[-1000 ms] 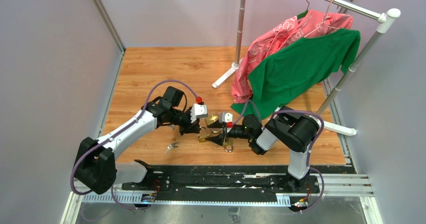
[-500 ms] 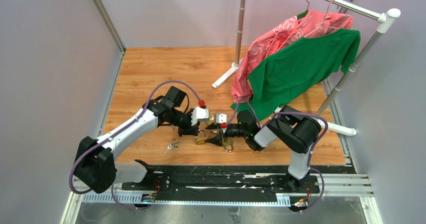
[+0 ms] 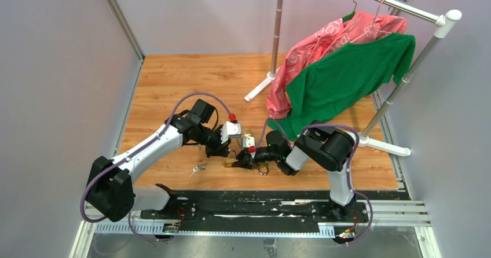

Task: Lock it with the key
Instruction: Lock the lock.

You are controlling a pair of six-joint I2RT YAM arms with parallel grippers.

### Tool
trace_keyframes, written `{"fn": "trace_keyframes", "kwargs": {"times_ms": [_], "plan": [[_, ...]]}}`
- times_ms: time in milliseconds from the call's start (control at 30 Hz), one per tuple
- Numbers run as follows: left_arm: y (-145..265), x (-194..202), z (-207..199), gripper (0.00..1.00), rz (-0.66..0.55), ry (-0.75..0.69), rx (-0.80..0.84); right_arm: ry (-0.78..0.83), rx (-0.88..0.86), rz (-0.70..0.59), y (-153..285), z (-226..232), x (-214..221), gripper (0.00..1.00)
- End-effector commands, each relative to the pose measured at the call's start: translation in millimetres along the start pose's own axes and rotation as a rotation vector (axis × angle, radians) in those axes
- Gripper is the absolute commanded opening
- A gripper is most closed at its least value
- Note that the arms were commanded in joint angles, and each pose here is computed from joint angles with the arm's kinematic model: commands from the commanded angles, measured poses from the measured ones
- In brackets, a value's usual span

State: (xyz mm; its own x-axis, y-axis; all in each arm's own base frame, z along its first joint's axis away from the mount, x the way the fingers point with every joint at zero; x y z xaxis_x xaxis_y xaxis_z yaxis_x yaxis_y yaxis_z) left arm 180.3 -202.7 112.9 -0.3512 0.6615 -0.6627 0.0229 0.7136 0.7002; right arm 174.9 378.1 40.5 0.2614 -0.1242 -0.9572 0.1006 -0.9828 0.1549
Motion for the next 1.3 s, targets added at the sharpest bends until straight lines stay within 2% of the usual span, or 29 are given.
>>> {"fn": "trace_keyframes", "kwargs": {"times_ms": [0, 167, 367, 467, 633, 800, 900, 1267], "plan": [[2.1, -16.2, -0.3, 0.00, -0.045, 0.026, -0.001, 0.031, 0.060, -0.048, -6.1, -9.7, -7.4, 0.17], [4.8, -20.6, -2.5, 0.00, -0.056, 0.057, -0.001, 0.095, 0.162, -0.001, 2.9, -26.7, -1.6, 0.04], [2.1, -3.9, 3.6, 0.00, 0.000, -0.081, -0.010, 0.121, 0.131, 0.029, 3.7, -22.9, 2.0, 0.00], [-2.8, 1.6, 1.3, 0.00, 0.003, -0.136, 0.022, 0.124, 0.132, 0.035, 5.9, -21.9, 1.5, 0.00], [-4.0, -5.5, 18.9, 0.00, 0.003, -0.173, -0.046, 0.121, 0.112, 0.030, 7.0, -16.4, 1.5, 0.00], [-13.1, 16.6, 3.5, 0.00, 0.047, -0.064, 0.039, 0.101, 0.144, 0.038, 7.9, -22.6, 2.4, 0.00], [-16.6, 27.3, 7.3, 0.00, 0.084, -0.044, 0.024, 0.097, 0.157, 0.038, 8.1, -25.0, 1.3, 0.00], [-29.5, 71.8, 11.7, 0.00, 0.198, -0.118, 0.046, 0.115, 0.220, 0.083, 21.8, -31.3, 3.3, 0.00]]}}
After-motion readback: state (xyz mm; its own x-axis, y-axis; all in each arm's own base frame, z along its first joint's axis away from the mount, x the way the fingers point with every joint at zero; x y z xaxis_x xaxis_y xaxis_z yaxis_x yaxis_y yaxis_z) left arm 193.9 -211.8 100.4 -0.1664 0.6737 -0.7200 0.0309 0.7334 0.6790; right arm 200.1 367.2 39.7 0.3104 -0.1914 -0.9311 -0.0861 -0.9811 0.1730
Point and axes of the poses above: each gripper's point midway between its finger pads, its own y axis back along the fingers, its own z axis along the line the jaws close on, x = y × z, the point moved 1 cm from there along y, back along the fingers, and after that the axes turned 10 degrees about y, right-handed, at the moved point
